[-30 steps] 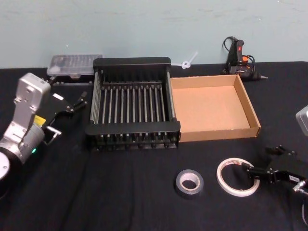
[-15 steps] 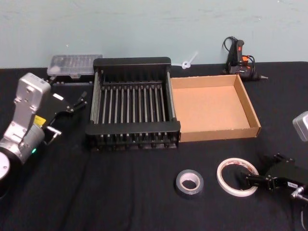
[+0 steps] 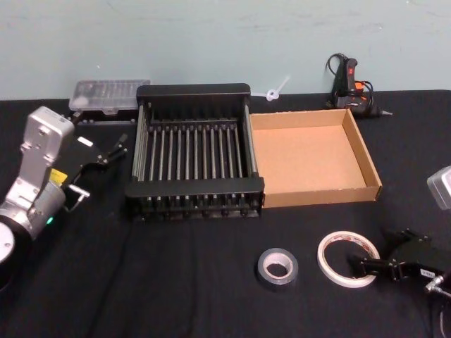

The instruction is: Pick up the white tape and place it into the black box , Pick up the silver tape and place it into the brown box.

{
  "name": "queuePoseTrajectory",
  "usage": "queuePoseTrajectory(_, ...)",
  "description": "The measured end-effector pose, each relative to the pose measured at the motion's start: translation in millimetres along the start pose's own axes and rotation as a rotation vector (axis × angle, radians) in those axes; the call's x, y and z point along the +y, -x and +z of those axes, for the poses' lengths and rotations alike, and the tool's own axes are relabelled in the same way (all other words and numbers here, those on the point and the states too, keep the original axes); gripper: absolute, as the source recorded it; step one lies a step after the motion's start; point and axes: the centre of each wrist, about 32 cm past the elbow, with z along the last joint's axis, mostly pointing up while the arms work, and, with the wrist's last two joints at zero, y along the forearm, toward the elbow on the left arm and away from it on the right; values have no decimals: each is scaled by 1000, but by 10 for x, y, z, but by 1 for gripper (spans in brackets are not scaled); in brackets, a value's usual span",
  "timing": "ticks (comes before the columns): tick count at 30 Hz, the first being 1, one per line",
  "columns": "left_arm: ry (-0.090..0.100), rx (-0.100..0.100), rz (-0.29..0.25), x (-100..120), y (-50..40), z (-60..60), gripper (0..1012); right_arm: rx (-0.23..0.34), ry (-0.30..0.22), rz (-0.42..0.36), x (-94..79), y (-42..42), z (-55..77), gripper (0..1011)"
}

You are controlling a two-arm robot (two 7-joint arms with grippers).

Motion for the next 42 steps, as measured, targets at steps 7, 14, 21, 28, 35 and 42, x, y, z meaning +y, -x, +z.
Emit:
queuePoseTrajectory(7,0,0,0,0,0,0,1001,1,3,2,13,3,-5,1002)
queuePoseTrajectory(14,0,0,0,0,0,0,1001,-2,6,5,18,0,-6,1002)
queuePoseTrajectory(21,0,0,0,0,0,0,1001,-3,14,9,23,1,-10,1002)
queuePoseTrajectory(28,0,0,0,0,0,0,1001,-2,22,11,28,7,-8,1002)
queuePoseTrajectory(35,0,0,0,0,0,0,1001,-3,22,10,28,8,-6,1003)
queuePoseTrajectory(42,0,0,0,0,0,0,1002,-2,22,10,28,9,-7,1002)
